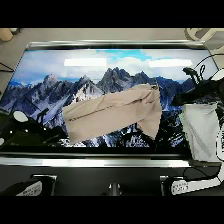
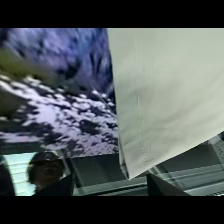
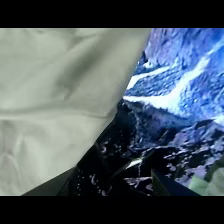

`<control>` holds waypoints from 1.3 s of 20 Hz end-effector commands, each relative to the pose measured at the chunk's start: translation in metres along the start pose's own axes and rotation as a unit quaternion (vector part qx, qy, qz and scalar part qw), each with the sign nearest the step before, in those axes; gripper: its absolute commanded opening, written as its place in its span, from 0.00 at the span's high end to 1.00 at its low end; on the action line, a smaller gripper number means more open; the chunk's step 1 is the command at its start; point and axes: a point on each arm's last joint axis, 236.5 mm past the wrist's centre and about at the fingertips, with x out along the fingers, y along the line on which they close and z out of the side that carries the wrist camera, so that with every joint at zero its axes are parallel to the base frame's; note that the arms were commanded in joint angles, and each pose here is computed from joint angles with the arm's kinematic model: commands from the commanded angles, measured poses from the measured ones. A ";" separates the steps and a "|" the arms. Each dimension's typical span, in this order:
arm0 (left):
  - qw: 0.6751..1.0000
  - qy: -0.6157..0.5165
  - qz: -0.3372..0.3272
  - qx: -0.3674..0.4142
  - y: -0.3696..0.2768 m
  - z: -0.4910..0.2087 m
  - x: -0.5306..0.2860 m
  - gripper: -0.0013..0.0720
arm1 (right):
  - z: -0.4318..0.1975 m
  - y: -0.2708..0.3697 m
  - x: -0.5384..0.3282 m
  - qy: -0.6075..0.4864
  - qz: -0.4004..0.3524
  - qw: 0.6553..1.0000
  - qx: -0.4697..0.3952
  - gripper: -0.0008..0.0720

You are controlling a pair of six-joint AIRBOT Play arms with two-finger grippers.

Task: Fold the shirts.

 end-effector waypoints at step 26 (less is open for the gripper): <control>0.994 -0.088 -0.056 0.023 -0.051 -0.001 0.013 0.95 | 0.004 0.004 0.113 0.028 0.016 0.999 0.023 0.39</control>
